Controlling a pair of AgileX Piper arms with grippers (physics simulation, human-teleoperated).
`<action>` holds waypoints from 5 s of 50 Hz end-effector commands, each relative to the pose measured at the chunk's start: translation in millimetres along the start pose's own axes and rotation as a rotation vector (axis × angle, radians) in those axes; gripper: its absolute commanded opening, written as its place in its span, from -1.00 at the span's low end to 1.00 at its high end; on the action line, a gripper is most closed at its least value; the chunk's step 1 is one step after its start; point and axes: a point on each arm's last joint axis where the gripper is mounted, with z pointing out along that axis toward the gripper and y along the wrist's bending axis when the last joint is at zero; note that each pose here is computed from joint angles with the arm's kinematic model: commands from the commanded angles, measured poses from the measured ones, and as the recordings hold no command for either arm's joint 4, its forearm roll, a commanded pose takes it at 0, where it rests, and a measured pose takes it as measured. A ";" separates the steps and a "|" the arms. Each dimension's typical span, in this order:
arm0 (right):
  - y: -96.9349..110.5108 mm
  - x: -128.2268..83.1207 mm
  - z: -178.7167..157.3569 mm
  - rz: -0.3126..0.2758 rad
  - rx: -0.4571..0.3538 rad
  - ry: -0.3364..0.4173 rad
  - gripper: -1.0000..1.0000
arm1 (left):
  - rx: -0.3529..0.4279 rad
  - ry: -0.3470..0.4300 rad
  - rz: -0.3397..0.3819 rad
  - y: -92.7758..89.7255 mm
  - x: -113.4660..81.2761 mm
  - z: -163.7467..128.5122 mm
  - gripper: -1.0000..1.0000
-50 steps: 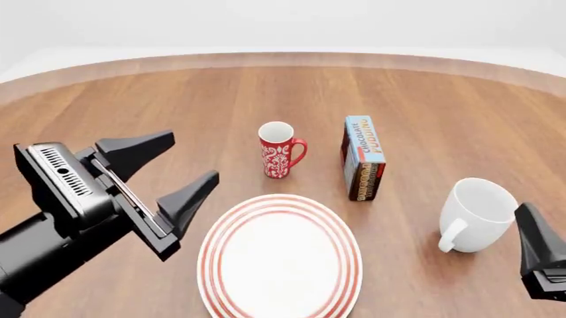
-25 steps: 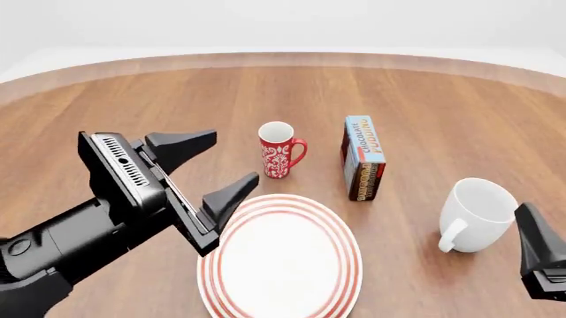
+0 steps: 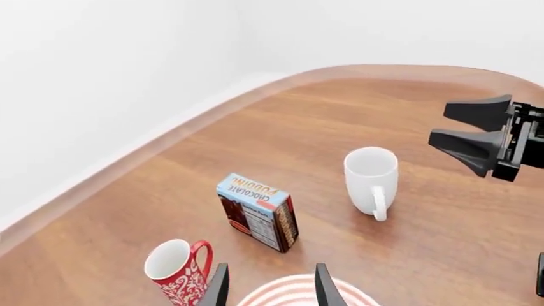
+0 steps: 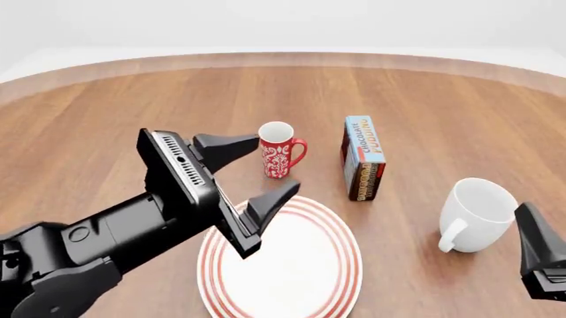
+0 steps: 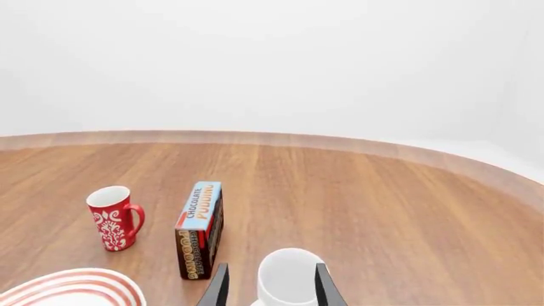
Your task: Pick up the white mug and put it on the plate, and put the chocolate pudding to the right of the plate.
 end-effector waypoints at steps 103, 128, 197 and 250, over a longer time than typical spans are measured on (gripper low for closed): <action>0.1 -0.8 0.0 0.002 -0.002 -0.006 1.00 | 0.211 0.094 -0.063 -73.1 23.3 101.7 1.00; 0.2 -0.5 0.0 0.004 -0.003 -0.006 1.00 | 0.249 0.111 -0.096 -93.3 36.0 117.2 1.00; 0.3 -0.7 0.0 0.009 -0.006 -0.013 1.00 | 0.273 0.159 -0.110 -115.6 48.4 165.3 1.00; 0.3 -1.3 0.0 0.019 -0.005 -0.011 1.00 | 0.275 0.195 -0.103 -125.9 62.1 198.3 1.00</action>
